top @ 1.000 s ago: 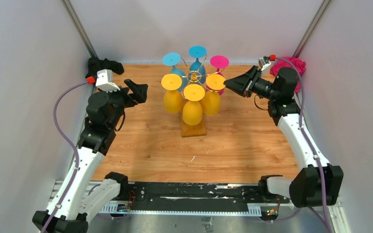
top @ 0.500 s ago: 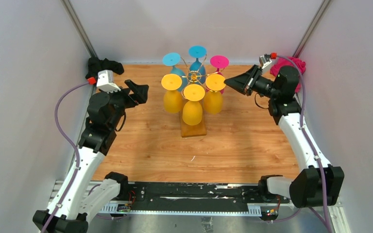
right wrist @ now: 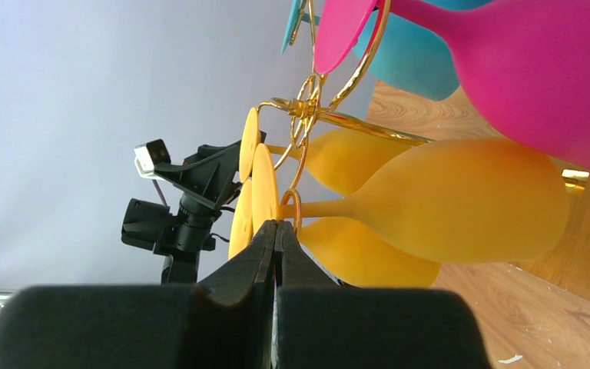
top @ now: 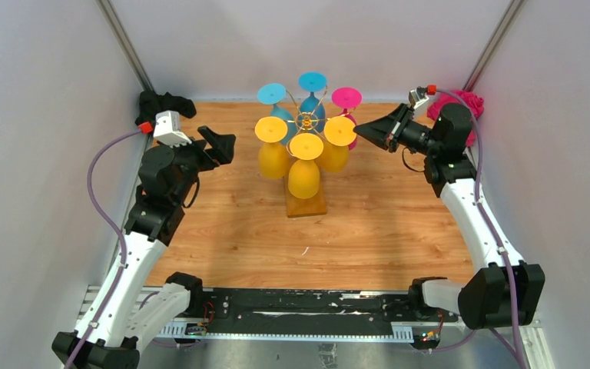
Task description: Take the wine glass off the wine glass rack
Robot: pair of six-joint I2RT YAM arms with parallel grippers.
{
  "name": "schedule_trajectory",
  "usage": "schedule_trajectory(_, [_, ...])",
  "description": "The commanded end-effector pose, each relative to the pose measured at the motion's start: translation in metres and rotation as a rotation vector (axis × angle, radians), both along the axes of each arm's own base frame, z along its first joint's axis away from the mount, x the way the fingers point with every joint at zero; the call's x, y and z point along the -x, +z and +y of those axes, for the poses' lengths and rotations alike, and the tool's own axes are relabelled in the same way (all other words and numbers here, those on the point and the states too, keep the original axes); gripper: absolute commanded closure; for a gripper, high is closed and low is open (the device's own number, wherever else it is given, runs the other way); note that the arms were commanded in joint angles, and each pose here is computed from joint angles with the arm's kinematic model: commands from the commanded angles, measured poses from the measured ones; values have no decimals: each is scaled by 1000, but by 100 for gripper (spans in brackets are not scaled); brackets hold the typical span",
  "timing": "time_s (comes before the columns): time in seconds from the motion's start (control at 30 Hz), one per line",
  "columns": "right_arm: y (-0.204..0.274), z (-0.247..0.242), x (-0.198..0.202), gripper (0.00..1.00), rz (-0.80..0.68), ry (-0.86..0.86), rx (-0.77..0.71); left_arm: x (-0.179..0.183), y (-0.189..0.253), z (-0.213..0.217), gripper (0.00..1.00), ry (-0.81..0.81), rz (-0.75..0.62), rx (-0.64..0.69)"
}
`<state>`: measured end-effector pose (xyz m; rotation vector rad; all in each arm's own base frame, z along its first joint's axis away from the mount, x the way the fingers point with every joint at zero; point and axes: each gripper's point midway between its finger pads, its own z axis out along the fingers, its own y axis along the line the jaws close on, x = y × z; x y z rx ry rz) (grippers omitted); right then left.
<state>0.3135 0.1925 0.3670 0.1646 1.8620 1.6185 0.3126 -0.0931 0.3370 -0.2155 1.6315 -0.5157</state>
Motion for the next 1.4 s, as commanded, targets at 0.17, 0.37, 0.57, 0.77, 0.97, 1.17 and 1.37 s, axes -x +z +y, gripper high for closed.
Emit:
schedule_trajectory(0.17, [21,2,17,100,19,-6,-12,-2,0,-2,2,-9,-3,2])
schedule_trajectory(0.37, [40,4,34,100,-26,26,-3,-4,-1,-2,2,-8,-2,7])
schedule_trajectory(0.57, [35,11,37,100,10,62,23,-7,-6,-5,2,-16,7,16])
schedule_trajectory(0.77, [20,22,39,100,45,89,47,-6,-7,-2,2,-2,8,4])
schedule_trajectory(0.97, [19,16,45,100,18,44,67,-6,-5,-3,2,-9,5,8])
schedule_trajectory(1.17, [22,11,50,100,6,7,91,-6,-5,-5,2,-18,6,16])
schedule_trajectory(1.37, [13,6,55,100,24,-28,115,-5,-5,-6,2,-24,5,19])
